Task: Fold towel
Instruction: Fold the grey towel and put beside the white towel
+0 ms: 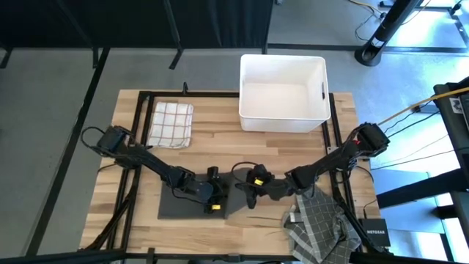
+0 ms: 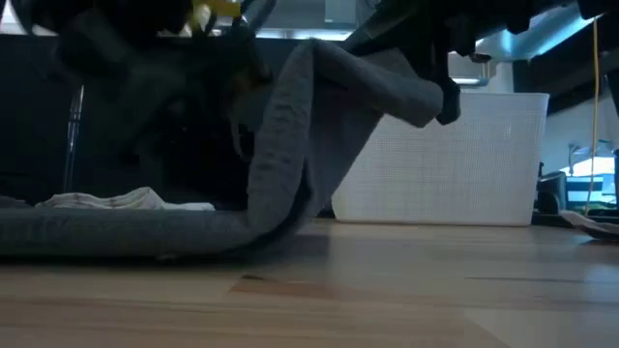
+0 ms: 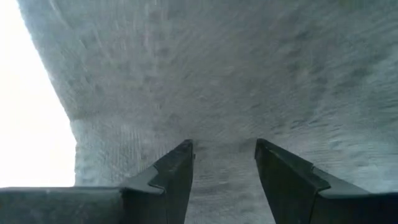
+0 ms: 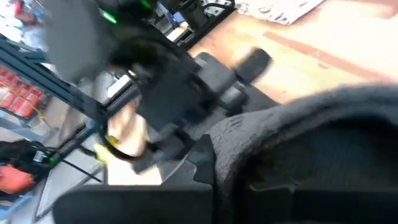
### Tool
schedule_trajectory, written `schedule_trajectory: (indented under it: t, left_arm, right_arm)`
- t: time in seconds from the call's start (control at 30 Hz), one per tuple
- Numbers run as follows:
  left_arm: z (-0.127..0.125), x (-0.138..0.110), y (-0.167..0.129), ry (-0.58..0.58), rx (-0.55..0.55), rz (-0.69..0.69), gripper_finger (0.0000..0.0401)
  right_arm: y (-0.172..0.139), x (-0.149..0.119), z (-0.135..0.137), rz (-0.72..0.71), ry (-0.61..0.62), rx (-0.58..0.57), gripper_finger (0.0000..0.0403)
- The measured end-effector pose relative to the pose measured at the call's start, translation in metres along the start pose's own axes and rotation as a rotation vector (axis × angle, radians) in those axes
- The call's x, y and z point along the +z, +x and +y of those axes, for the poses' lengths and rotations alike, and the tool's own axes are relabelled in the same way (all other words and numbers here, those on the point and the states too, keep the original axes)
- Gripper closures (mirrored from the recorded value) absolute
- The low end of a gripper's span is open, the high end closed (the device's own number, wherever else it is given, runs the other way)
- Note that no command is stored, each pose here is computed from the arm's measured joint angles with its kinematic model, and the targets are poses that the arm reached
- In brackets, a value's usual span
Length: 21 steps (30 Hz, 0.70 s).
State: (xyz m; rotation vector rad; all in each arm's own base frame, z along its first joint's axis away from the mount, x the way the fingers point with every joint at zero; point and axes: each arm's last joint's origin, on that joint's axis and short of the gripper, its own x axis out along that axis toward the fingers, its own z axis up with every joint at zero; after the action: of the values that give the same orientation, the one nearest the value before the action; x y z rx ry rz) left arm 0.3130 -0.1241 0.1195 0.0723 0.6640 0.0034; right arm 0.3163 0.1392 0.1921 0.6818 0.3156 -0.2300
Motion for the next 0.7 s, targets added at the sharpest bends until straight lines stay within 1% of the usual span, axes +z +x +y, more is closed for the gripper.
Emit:
schedule_trajectory:
  t: [0.07,0.13,0.23,0.3,0.47,0.6,0.7]
  left_arm:
    - [0.0,0.011,-0.013,0.0,-0.001,0.031,0.0235]
    - [0.0,0.015,-0.029,-0.019,0.001,0.082,0.0235]
    - [-0.002,0.009,-0.048,-0.063,0.009,0.167,0.0235]
    - [-0.004,0.001,-0.052,-0.097,0.015,0.202,0.0235]
    - [-0.008,-0.028,-0.042,-0.137,0.045,0.277,0.0235]
    - [-0.009,-0.035,-0.029,-0.176,0.06,0.232,0.0235]
    - [-0.01,-0.033,-0.023,-0.17,0.049,0.18,0.0235]
  right_arm:
    - [-0.004,0.003,0.0,0.013,-0.015,-0.005,0.0388]
    - [-0.01,0.006,-0.001,0.04,-0.037,-0.034,0.0386]
    - [-0.023,0.014,-0.002,0.077,-0.062,-0.067,0.0389]
    - [-0.032,0.019,-0.003,0.103,-0.056,-0.08,0.0391]
    - [-0.039,0.023,-0.004,0.13,-0.024,-0.09,0.0387]
    - [-0.032,0.02,-0.002,0.112,0.009,-0.07,0.0386]
    - [-0.019,0.017,-0.001,0.07,0.037,-0.022,0.0389]
